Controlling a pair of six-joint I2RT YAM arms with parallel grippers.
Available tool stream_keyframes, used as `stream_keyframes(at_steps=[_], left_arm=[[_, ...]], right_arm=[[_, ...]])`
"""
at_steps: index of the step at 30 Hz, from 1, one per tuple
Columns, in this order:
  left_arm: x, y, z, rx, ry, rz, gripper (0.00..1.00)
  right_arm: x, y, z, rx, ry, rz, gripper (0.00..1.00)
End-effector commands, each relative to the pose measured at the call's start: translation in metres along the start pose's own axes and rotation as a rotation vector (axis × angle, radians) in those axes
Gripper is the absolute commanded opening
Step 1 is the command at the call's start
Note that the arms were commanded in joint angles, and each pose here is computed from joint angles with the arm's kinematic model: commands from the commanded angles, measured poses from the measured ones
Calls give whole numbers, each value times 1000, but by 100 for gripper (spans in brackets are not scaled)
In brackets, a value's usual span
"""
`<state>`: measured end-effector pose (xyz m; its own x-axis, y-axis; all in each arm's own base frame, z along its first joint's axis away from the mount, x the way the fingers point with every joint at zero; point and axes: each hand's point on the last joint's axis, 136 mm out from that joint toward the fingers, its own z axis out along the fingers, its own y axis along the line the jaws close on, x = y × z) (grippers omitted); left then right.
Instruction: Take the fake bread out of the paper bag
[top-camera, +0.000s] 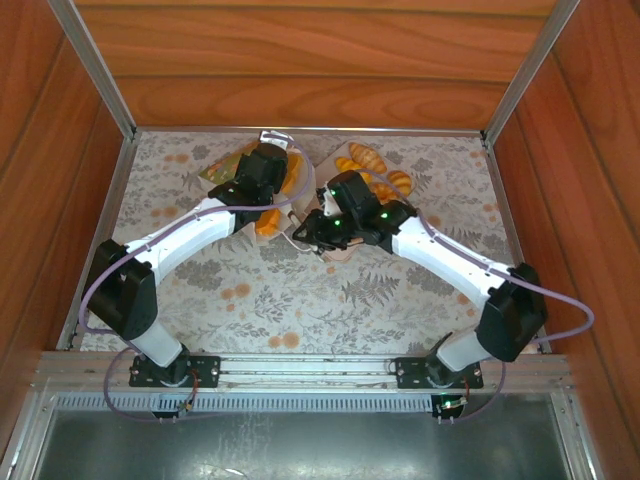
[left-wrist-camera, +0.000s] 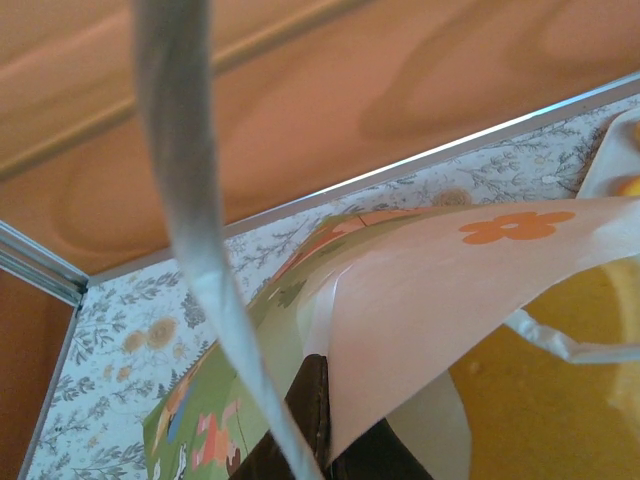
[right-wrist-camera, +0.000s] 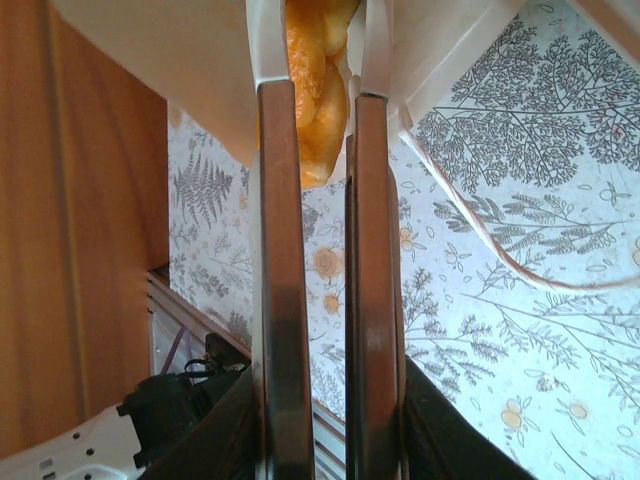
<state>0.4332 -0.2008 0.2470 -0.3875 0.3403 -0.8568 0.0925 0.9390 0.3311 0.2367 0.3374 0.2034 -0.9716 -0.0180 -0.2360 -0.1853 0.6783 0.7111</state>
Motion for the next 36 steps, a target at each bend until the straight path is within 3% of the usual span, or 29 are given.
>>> stream_keyframes(at_steps=[1,14,25,30,36], left_arm=[[-7,9,-1,-43,-4,-31,0],[-5,22,5,-81,20,-36,0],[5,38,4,-127,42,18,0],[6,47,-5,-80,-2,2,0],[10,60,-14,-93,-15,6,0]], right_arm=[[3,2,-22,6,-39,-44,27],[48,-14,-84,51,-40,-71,27],[41,-37,-144,224,-221,-60,29],[32,-49,-144,307,-198,1,29],[11,-60,-118,362,-111,42,29]])
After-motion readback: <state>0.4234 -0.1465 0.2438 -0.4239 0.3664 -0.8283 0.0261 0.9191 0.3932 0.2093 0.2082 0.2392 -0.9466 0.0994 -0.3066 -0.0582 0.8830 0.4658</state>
